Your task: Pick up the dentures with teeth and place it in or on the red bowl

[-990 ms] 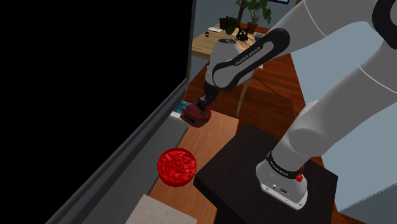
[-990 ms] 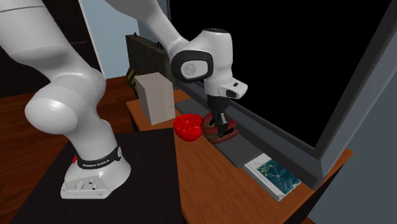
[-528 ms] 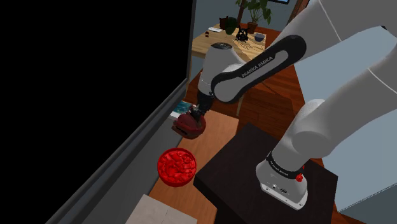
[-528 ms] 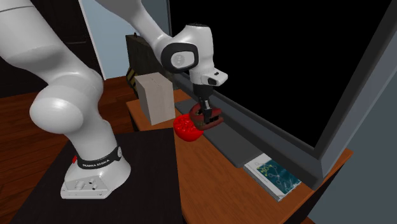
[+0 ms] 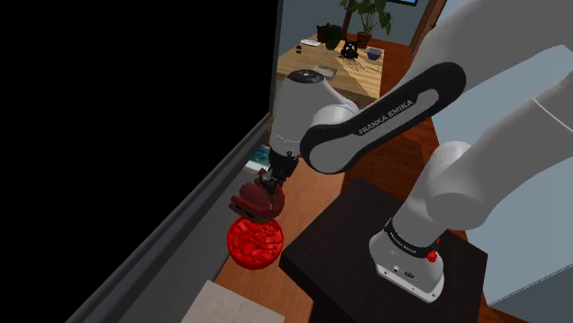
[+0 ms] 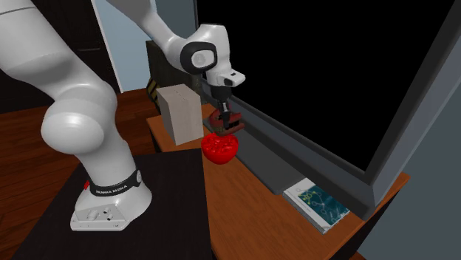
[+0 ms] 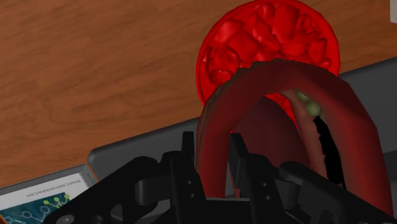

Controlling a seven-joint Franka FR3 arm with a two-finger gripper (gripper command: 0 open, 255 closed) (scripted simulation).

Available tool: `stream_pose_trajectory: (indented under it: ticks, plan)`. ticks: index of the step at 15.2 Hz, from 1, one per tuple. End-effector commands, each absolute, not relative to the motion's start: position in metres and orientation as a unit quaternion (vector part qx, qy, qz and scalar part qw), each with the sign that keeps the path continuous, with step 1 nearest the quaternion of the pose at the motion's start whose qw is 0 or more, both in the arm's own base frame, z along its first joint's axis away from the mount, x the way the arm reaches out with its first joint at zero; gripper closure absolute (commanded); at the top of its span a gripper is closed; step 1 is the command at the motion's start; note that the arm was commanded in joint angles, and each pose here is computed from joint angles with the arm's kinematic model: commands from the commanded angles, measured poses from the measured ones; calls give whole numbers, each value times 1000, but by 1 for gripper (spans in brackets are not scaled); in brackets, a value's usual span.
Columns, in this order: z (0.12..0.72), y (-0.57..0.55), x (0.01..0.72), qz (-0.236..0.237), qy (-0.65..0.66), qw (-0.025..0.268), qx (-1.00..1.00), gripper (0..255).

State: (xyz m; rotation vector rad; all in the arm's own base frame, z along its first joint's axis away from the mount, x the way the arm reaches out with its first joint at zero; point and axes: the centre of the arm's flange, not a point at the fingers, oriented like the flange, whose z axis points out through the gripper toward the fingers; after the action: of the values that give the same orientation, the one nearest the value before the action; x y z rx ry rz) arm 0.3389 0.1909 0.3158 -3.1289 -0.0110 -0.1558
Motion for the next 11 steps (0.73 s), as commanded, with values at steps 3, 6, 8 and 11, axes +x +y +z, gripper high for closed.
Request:
stream_pose_trajectory:
  ticks: [3,6,8,11]
  plan:
    - [309,223,325,-50,-2,5,-999,255]
    - [293,223,325,-50,-2,5,-999,255]
    - [283,223,325,-50,-2,5,-999,255]
    - [267,223,325,-50,-2,5,-999,255]
